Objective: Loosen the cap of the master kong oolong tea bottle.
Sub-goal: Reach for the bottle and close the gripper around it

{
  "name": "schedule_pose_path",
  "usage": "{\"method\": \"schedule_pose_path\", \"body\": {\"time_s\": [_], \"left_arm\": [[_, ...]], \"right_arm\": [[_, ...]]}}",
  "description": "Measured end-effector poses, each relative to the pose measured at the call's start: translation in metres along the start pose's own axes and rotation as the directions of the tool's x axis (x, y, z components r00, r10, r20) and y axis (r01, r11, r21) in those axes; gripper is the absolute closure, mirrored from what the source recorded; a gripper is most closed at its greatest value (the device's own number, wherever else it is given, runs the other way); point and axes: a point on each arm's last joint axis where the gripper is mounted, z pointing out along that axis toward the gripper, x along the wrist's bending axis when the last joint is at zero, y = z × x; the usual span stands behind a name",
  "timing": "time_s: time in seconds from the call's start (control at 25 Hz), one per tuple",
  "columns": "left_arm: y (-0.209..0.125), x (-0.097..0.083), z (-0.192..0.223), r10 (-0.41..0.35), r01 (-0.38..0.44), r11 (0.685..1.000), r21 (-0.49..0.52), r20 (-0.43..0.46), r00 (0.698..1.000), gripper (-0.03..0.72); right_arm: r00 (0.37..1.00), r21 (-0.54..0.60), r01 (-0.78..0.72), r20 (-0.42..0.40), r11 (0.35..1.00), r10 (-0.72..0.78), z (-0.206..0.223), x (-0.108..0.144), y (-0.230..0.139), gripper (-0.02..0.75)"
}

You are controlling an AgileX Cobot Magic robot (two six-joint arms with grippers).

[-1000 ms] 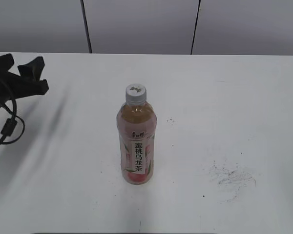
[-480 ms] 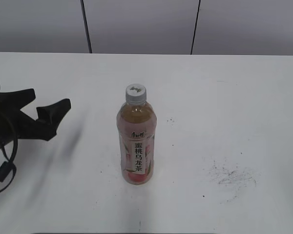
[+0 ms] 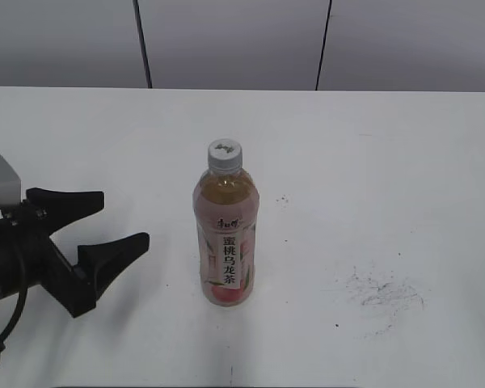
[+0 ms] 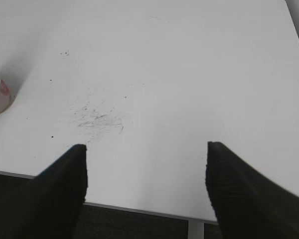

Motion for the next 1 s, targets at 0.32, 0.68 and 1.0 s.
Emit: {"method": "schedule_pose_path", "body": {"time_s": [0.32,0.68,1.0], "left_arm": [[0.001,-0.010,0.002,0.060,-0.061,0.998,0.004,0.125,0.990,0.101],[0.022,-0.013,0.025,0.136,-0.122,0.990,-0.074,0.229,0.964,0.099],[0.039,-0.025,0.045,0.183,-0.149,0.978,-0.145,0.263,0.947,0.099]], "right_arm": [[1.000,0.000,0.000,0.000,1.000,0.000,0.000,0.000,0.000,0.182],[1.000,0.000,0.000,0.000,1.000,0.000,0.000,0.000,0.000,0.182],[1.000,0.000,0.000,0.000,1.000,0.000,0.000,0.000,0.000,0.182]]}}
